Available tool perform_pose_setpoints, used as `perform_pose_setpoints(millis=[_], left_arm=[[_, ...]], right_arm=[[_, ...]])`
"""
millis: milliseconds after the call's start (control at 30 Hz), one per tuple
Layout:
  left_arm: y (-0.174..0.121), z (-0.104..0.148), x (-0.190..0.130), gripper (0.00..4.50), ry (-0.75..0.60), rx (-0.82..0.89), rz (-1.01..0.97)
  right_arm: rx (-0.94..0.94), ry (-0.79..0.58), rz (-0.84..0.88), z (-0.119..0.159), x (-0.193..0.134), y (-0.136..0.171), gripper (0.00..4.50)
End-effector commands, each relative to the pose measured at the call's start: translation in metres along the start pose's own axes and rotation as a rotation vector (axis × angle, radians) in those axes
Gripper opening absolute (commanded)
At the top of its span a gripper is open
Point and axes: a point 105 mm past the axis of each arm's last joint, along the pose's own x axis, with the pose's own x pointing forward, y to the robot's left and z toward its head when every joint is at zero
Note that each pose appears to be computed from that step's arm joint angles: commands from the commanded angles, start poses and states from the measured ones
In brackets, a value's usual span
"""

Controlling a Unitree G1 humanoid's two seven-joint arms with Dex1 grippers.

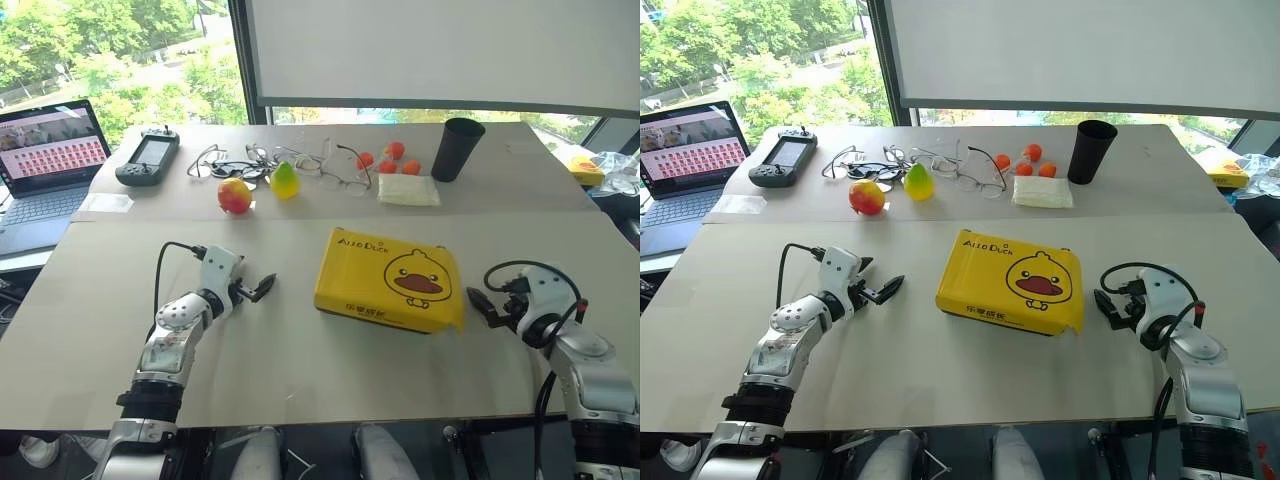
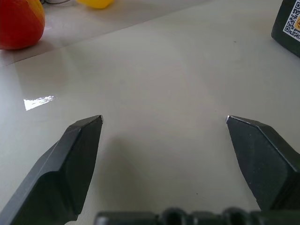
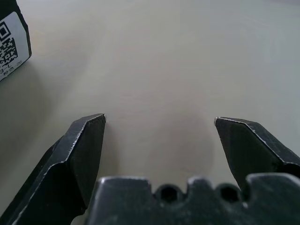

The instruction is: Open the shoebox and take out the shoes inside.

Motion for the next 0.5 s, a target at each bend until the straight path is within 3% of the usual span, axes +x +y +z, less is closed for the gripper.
perform_pose_setpoints(millis=[33, 100, 133, 200, 433, 467, 500], left_arm=[[0.012, 0.011, -0.002, 4.5, -0.038, 0.012, 0.033], [0.029, 0.024, 0.0, 4.01, -0.073, -0.012, 0.082], [0.034, 0.028, 0.002, 3.89, -0.078, -0.01, 0.091], [0.035, 0.033, 0.008, 3.17, -0.089, 0.009, 0.078], [-0.004, 0.055, 0.045, 0.41, -0.11, 0.125, -0.115], [-0.009, 0.054, 0.049, 0.07, -0.104, 0.144, -0.141], [-0.016, 0.054, 0.051, 0.0, -0.094, 0.17, -0.175]], right_arm=[[-0.032, -0.059, -0.049, 0.016, -0.007, -0.016, 4.42], [-0.044, -0.098, -0.118, 0.03, -0.016, -0.038, 4.5], [-0.057, -0.103, -0.14, 0.033, -0.019, -0.045, 4.22], [-0.087, -0.088, -0.14, 0.035, -0.023, -0.049, 3.82], [-0.16, -0.018, -0.134, 0.037, -0.041, -0.05, 1.32], [-0.157, -0.013, -0.124, 0.037, -0.042, -0.048, 0.99], [-0.159, -0.006, -0.1, 0.037, -0.042, -0.043, 0.63]])
